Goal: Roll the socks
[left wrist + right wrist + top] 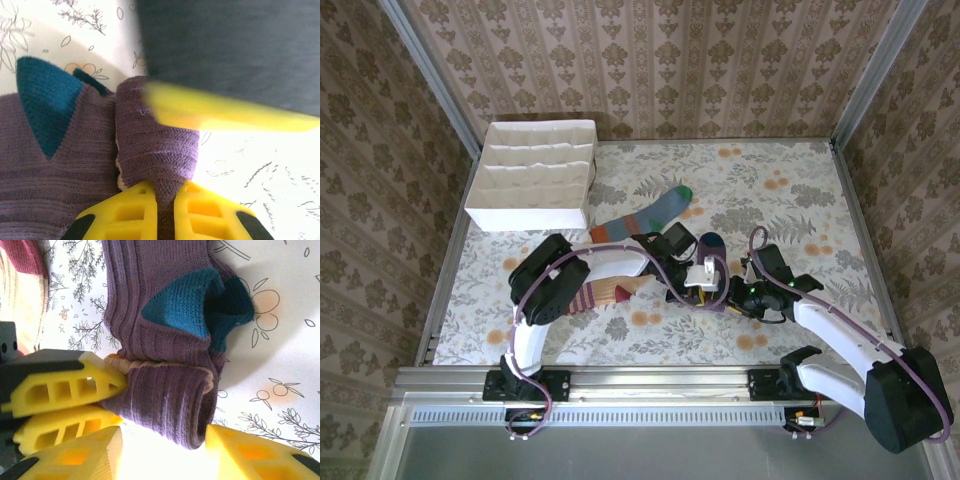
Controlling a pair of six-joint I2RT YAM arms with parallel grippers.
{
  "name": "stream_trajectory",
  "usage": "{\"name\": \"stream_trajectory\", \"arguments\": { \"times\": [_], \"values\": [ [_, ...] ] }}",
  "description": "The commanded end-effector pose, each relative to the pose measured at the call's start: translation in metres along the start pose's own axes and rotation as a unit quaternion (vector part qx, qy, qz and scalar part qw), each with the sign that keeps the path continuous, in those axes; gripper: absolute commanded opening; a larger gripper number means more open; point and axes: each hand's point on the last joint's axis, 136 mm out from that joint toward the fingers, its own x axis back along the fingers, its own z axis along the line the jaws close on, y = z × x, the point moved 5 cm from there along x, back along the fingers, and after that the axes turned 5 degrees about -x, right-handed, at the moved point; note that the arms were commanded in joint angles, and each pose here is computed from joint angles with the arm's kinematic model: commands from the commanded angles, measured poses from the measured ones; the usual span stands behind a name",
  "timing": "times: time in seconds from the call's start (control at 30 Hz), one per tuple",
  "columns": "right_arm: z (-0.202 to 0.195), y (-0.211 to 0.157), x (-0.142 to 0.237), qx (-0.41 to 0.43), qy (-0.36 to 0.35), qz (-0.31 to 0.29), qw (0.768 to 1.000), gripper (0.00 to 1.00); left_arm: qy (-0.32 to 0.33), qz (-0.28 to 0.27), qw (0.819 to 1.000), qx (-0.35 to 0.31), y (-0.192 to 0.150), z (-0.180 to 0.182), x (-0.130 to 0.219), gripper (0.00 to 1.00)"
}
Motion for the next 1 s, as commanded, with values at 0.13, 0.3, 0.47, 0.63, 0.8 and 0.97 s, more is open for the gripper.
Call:
{"name": "stream_trajectory", "arguments": {
  "times": [0.13, 0.3, 0.47, 0.63, 0.8, 0.97],
  "values": [
    [-0.002, 0.006, -0.005, 0.012, 0.006, -0.018, 1.0, 0.49, -0.092, -0.037, 0.981, 0.167, -0.009, 0.002, 0.004, 0.0],
    [-0.002, 0.009, -0.016, 0.007, 0.011, -0.011, 1.0, 0.49, -0.099, -0.045, 0.976, 0.188, -0.011, 0.007, 0.001, 0.0],
    [-0.001, 0.011, -0.03, 0.0, 0.016, 0.009, 1.0, 0.34, -0.084, -0.059, 0.978, 0.181, -0.013, 0.01, -0.002, 0.0],
    [-0.022, 0.007, -0.033, -0.021, -0.067, 0.029, 0.997, 0.06, 0.018, -0.063, 0.995, 0.078, -0.008, 0.005, 0.003, 0.09],
    [-0.032, 0.002, -0.032, -0.03, -0.098, 0.044, 0.994, 0.01, 0.115, -0.095, 0.988, -0.031, 0.004, -0.002, 0.029, 0.16],
    [-0.035, 0.002, -0.03, -0.028, -0.108, 0.045, 0.993, 0.01, 0.198, -0.066, 0.963, -0.168, 0.009, -0.02, 0.037, 0.24]
  ]
}}
